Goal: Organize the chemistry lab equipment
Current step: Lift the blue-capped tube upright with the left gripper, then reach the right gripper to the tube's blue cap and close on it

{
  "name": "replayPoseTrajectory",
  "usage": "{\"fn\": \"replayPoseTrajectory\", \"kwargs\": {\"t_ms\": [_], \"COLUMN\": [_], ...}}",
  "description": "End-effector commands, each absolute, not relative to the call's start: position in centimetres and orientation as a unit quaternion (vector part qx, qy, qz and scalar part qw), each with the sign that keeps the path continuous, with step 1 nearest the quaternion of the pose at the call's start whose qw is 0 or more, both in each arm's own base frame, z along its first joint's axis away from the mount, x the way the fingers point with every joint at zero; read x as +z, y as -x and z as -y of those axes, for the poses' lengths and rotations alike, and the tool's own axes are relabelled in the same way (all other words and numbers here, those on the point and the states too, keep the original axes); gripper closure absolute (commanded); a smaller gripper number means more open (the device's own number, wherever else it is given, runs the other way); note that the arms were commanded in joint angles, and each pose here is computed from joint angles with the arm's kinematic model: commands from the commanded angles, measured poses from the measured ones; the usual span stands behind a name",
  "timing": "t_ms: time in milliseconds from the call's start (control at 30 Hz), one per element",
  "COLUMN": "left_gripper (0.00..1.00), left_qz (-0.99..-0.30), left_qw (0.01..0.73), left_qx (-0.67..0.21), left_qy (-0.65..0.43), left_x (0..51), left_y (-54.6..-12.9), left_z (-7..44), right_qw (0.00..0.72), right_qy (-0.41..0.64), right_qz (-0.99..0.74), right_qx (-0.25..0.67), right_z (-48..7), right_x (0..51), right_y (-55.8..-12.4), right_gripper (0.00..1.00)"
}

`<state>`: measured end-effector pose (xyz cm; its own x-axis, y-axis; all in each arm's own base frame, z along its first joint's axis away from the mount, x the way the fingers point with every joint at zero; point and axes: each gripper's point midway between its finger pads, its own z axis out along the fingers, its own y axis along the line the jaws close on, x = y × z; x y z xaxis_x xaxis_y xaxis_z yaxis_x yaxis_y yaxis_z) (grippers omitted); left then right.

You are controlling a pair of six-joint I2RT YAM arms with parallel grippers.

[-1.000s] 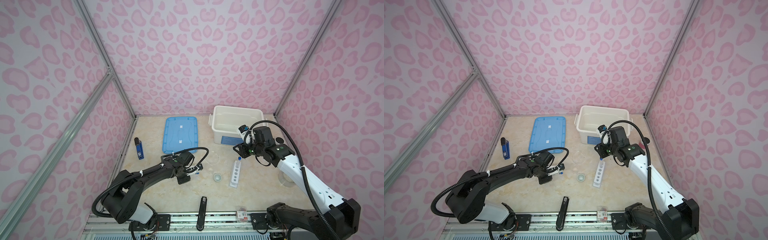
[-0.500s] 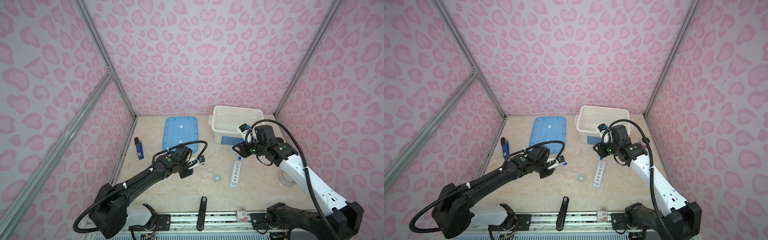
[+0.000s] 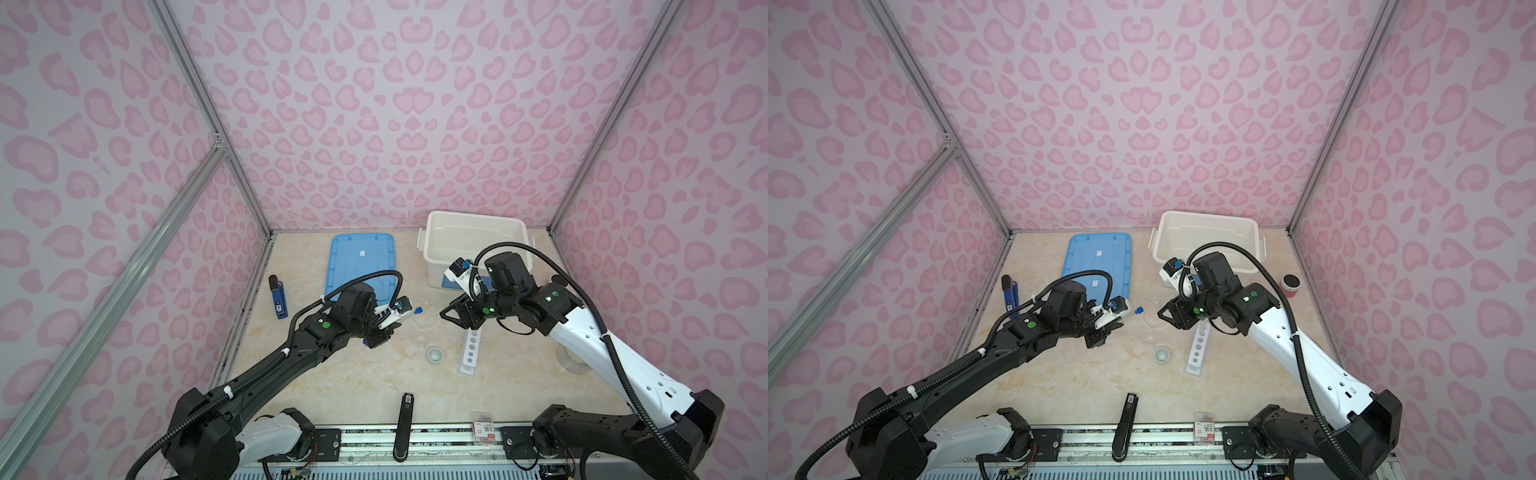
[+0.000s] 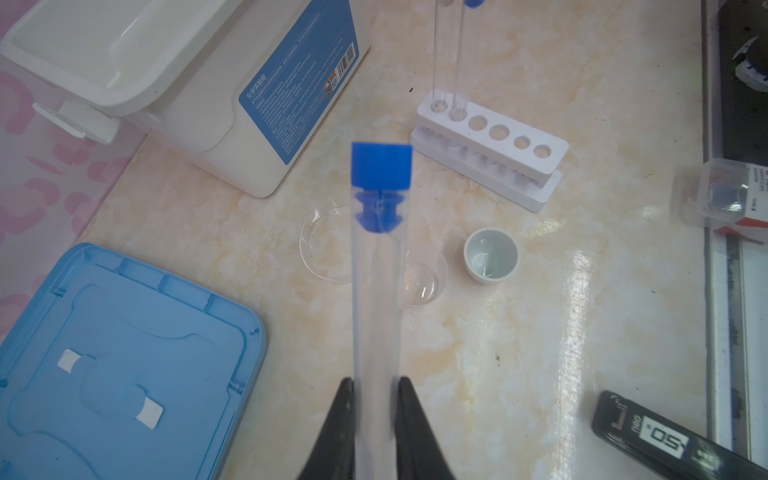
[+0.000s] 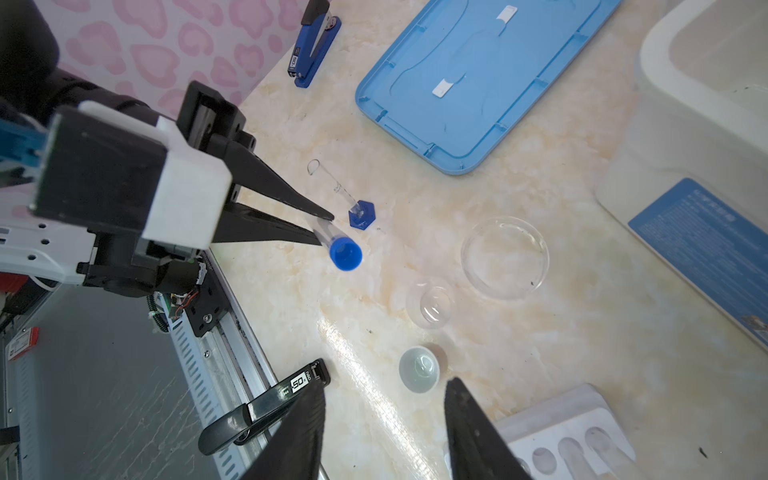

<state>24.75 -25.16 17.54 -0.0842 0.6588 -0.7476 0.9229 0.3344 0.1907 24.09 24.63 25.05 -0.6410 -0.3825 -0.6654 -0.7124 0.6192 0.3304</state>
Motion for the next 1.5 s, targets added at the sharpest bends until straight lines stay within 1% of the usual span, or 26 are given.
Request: {"fn": "replayPoseTrajectory", "kwargs": {"t_ms": [0, 267, 367, 667, 833, 933, 1267, 1467], "left_gripper": [0.89, 0.9, 0.9, 0.91, 0.91, 0.92, 0.91, 0.92], "left_qz": [-0.696, -0.678, -0.673, -0.667, -0.662, -0.659, -0.657, -0.655], "left_qw": [0.423, 0.45, 0.458, 0.463, 0.471, 0.475, 0.475, 0.478], "left_qx": [-0.197, -0.208, -0.212, -0.223, -0.221, -0.223, -0.227, -0.227], "left_qy": [-0.546, -0.543, -0.541, -0.539, -0.539, -0.539, -0.54, -0.539], "left_x": [19.0, 20.2, 20.7, 21.1, 21.5, 21.7, 21.6, 21.7], "left_y": [-24.7, -24.2, -23.9, -23.4, -23.3, -23.1, -22.8, -22.8], "left_z": [26.1, 26.1, 26.0, 26.0, 25.9, 25.9, 25.8, 25.8], "right_qw": [0.274, 0.261, 0.255, 0.254, 0.258, 0.262, 0.261, 0.258], "right_qy": [0.33, 0.347, 0.358, 0.367, 0.365, 0.365, 0.368, 0.368], "right_qz": [-0.85, -0.845, -0.841, -0.838, -0.837, -0.835, -0.833, -0.835], "right_qx": [0.306, 0.311, 0.315, 0.315, 0.315, 0.318, 0.321, 0.319], "right_z": [-25.8, -28.3, -29.4, -30.6, -30.9, -31.2, -31.9, -32.0], "right_x": [25.5, 25.4, 25.3, 25.3, 25.5, 25.8, 25.7, 25.4], "right_y": [-23.7, -23.6, -23.4, -23.4, -23.7, -23.8, -23.9, -23.9], "right_gripper": [0.51, 0.5, 0.48, 0.49, 0.57, 0.6, 0.64, 0.69]}}
